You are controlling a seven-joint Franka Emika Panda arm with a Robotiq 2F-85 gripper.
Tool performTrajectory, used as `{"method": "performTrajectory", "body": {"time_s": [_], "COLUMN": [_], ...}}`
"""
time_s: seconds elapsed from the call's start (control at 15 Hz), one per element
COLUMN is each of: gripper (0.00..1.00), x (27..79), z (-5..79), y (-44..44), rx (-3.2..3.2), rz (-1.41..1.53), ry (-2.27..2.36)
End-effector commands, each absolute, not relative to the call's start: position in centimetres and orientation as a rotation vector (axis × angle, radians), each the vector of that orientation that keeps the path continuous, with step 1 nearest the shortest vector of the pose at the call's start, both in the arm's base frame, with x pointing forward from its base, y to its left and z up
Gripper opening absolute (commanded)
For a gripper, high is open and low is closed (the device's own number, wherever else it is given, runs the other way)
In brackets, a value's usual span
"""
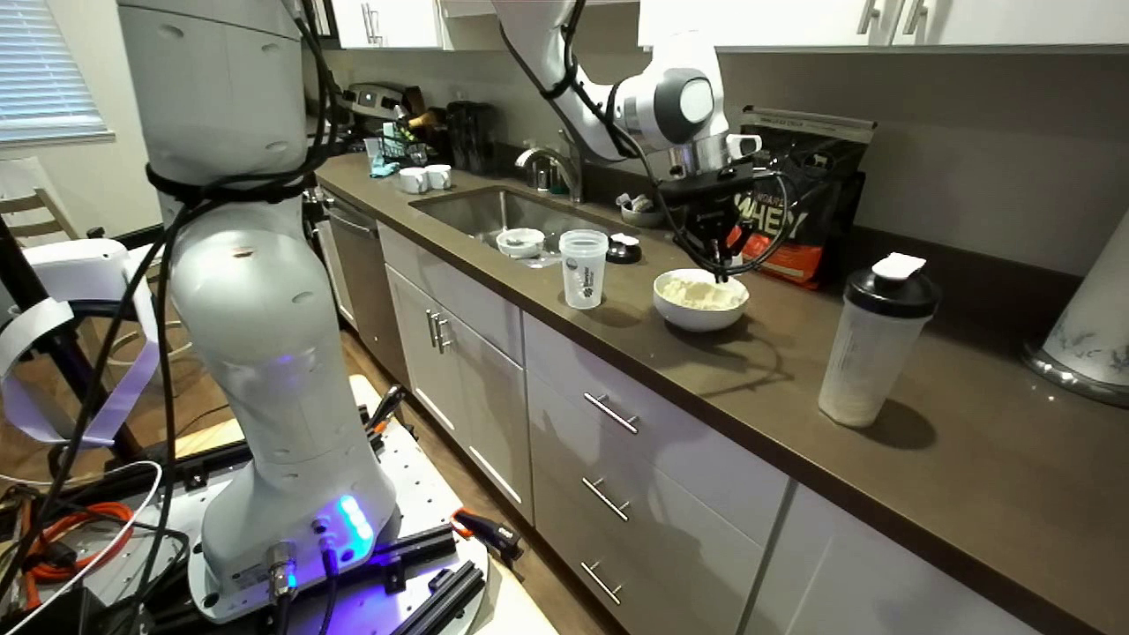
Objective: Take one scoop of whey powder from the bowl and put it in the cup on the left
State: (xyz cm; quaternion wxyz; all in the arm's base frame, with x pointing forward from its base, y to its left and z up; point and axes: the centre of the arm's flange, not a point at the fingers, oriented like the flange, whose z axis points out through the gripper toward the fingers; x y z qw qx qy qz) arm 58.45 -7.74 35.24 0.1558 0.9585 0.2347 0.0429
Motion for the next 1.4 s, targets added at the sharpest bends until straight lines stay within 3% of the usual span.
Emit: {"method": "performTrajectory", "body": {"time_s": [0.0, 1.33], "gripper": [0.01, 0.01], "x": [57.8, 60.9], "z": [34.1, 32.0], "y": [-6.4, -6.5], "rx": [2.717, 2.586], "rz": [0.133, 0.101], "ry": [0.672, 0.601]}}
